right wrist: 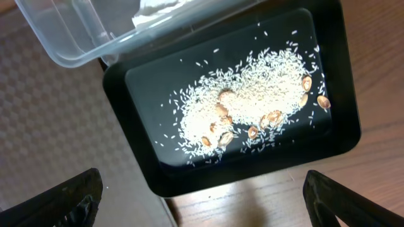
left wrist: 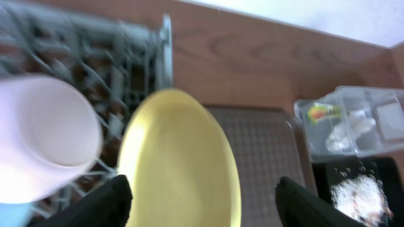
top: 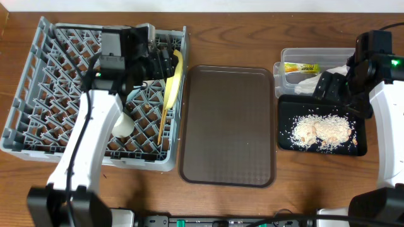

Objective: Sort waste into correct bins and load items into the dishwasher

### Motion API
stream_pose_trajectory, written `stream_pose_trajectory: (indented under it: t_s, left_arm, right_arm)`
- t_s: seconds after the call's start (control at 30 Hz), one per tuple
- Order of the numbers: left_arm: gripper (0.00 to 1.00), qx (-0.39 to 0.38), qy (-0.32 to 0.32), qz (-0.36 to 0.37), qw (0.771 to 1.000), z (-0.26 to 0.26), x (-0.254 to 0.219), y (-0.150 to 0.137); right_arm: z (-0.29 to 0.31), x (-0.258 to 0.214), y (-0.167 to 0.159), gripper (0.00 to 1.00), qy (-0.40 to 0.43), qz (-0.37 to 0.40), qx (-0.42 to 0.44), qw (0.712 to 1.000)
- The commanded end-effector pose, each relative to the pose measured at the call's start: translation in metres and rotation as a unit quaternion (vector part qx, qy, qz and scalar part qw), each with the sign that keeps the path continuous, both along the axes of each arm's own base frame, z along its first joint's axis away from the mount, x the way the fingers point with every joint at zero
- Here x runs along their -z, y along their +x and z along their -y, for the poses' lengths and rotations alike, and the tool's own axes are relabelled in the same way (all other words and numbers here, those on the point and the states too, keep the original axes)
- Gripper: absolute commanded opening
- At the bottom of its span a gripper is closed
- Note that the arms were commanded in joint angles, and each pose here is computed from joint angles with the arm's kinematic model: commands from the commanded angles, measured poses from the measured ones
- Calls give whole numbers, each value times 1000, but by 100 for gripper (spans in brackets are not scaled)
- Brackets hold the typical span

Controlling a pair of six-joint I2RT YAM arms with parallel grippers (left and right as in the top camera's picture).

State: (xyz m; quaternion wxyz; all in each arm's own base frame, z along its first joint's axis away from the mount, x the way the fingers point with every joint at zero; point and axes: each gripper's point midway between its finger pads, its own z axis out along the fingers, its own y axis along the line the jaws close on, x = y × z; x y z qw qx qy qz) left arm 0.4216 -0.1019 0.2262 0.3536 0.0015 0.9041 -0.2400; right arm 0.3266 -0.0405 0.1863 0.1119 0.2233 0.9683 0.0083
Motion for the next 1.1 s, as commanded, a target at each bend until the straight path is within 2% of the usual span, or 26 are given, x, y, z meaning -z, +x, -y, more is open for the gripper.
stream_pose_trajectory:
  t_s: [0.0, 0.07, 0.17, 0.3, 0.4, 0.57, 0.73, 0.83, 0.97, 1.07]
  left_arm:
    - [77, -22, 49, 61, 997, -19, -40, -13]
    - [77, -31, 59, 49, 997, -24, -39, -24]
    - [82, -62, 102, -14, 993, -43, -17, -46]
    - [82, -110, 188, -119, 969, -78, 20, -83]
    - [82, -135, 220, -190, 947, -95, 36, -114]
    - [82, -134, 222, -238, 936, -97, 42, -140]
    - [83, -135, 216, -221, 942, -97, 34, -158]
    - [83, -135, 201, -183, 953, -95, 27, -172]
    - [83, -118, 185, -98, 971, -89, 17, -190]
    - [83, -95, 168, 1, 981, -82, 9, -208]
  right_arm:
    - [-3, -8, 11, 99, 2, 30, -7, 1000]
    - [-16, -13, 27, 99, 10, 63, -50, 997]
    - [-35, -23, 52, 99, -2, 115, -115, 987]
    - [-60, -30, 72, 99, -24, 156, -193, 968]
    - [-64, -27, 71, 99, -37, 147, -205, 967]
    - [-63, -22, 58, 99, -29, 121, -206, 971]
    - [-63, -14, 40, 99, -25, 94, -207, 974]
    - [-62, -13, 30, 99, -29, 116, -206, 971]
    - [-62, -13, 7, 99, -36, 178, -204, 962]
    - [-60, -19, -26, 99, -45, 248, -192, 949]
